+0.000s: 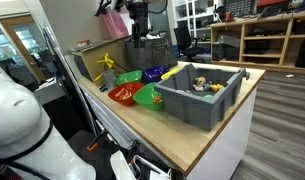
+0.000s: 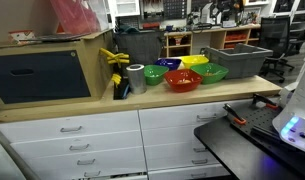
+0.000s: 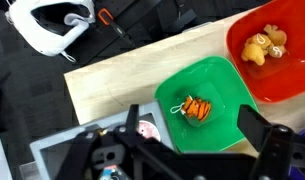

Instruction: Put the brown doll in the red cup

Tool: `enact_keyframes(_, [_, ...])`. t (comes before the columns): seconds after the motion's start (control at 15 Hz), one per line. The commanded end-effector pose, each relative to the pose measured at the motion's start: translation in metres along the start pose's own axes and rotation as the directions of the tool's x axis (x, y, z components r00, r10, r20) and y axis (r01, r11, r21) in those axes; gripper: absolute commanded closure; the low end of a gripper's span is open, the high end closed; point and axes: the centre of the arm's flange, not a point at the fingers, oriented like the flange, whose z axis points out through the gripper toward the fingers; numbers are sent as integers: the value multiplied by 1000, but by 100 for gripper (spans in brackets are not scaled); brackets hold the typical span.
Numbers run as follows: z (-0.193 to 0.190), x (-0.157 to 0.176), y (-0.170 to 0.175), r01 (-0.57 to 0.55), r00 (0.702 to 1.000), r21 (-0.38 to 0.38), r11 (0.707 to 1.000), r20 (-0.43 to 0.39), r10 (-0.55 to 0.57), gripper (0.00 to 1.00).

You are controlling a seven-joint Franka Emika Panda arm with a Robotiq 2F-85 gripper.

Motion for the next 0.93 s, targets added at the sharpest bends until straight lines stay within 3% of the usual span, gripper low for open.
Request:
enact_keyframes(0.0, [-56, -36, 40, -8, 999, -3, 1000, 34, 9, 0])
enact_keyframes(0.07, [-66, -46, 48, -26, 999, 3, 1000, 47, 26, 0])
enact_keyframes(0.13, [-43, -32, 35, -22, 999, 3, 1000, 32, 22, 0])
enact_keyframes(0.33, [-63, -49, 49, -30, 999, 16, 999, 25, 29, 0])
enact_keyframes(0.87, [-58, -45, 47, -30, 999, 8, 1000, 36, 30, 0])
